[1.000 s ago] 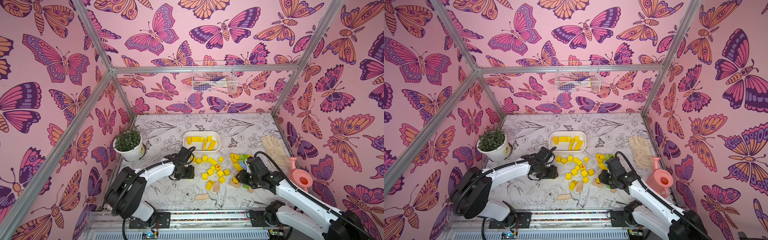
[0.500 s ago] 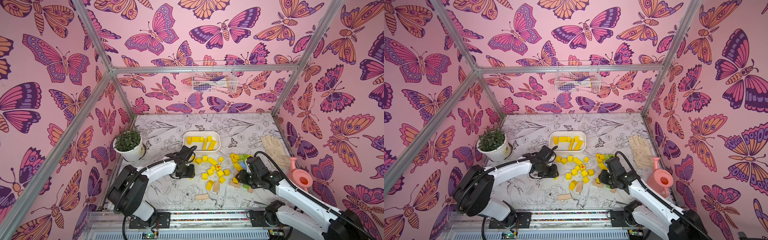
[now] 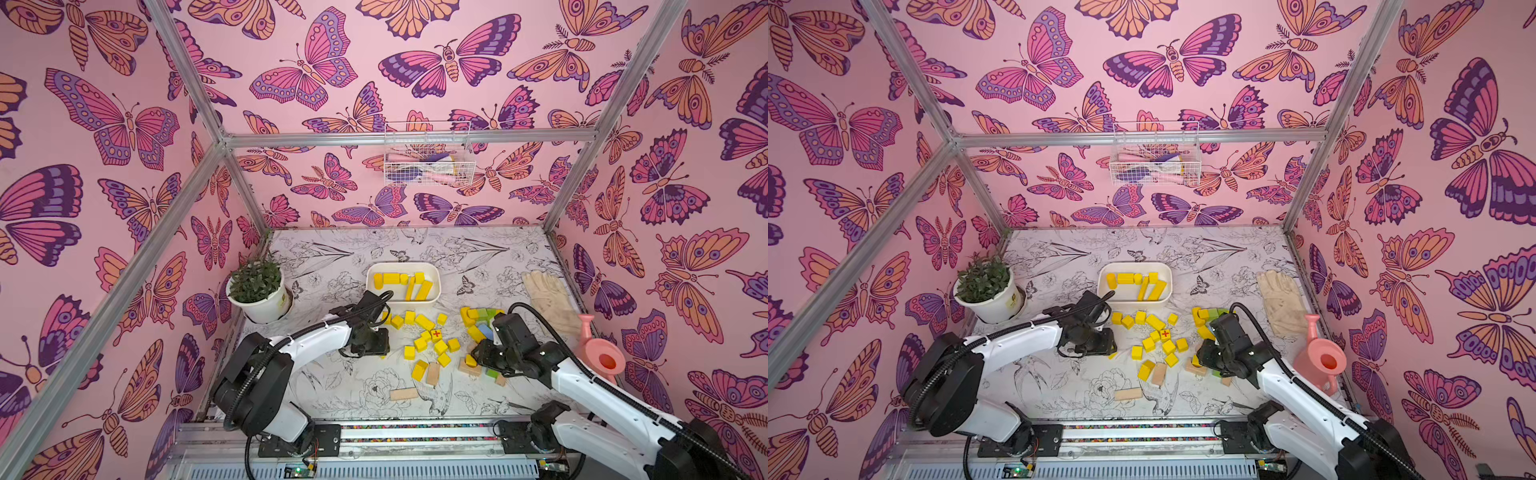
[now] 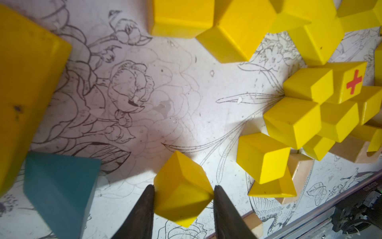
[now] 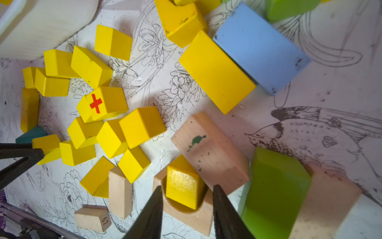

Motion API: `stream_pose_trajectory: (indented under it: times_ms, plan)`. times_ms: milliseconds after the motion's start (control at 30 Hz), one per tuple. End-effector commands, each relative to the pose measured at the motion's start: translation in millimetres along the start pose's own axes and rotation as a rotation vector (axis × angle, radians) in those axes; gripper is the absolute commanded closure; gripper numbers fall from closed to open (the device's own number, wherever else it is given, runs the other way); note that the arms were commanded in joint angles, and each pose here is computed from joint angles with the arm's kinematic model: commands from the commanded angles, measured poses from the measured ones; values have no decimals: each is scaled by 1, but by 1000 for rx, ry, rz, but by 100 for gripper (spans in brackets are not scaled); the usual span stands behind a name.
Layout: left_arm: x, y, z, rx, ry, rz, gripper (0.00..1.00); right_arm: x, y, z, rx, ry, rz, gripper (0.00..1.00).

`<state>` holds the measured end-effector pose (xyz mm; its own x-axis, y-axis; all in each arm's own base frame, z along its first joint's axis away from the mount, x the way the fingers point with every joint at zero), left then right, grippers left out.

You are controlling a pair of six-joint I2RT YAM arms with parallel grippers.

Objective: Pick out the yellow building blocks
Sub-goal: Pick up the building block from the center of the board, then place the building block in the storage box.

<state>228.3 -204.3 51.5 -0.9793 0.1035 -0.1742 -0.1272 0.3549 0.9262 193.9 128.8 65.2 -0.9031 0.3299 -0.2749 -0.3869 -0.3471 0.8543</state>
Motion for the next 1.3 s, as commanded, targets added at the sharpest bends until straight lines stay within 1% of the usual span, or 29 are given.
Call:
stream_pose_trajectory:
  times_ms: [0,200,367,533,700,933,1267]
  plan:
    - [-3,10,-7,17,-37,-17,62,-1,0,0,2,-3,-4,59]
    - [-23,27,-18,16,-79,-63,62,-1,1,-1,4,-6,-9,59]
    - [-56,47,-41,31,-127,-105,60,-1,2,-2,0,-8,-17,59]
    - [-90,52,-59,19,-171,-115,59,-1,2,-2,-10,-10,-22,58]
    - [-120,40,-72,9,-203,-107,59,0,1,-3,-17,-12,-23,58]
    - [-157,10,-89,31,-210,-76,59,-4,2,-2,-20,-11,-36,58]
    - [-199,-30,-108,63,-202,-55,56,-5,-2,-4,-27,-22,-28,58]
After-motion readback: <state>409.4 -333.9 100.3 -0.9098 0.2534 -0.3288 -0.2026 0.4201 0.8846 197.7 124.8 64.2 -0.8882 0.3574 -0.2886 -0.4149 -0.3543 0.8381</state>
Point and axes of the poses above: each gripper's point midway between its finger pads, its own y axis back along the fingers, its own z axis along the line the jaws close on, x = y × z, the point moved 1 cm from there along y, back along the fingers, and after that the axes turned 2 degrees about -y, right-handed, at the moved point
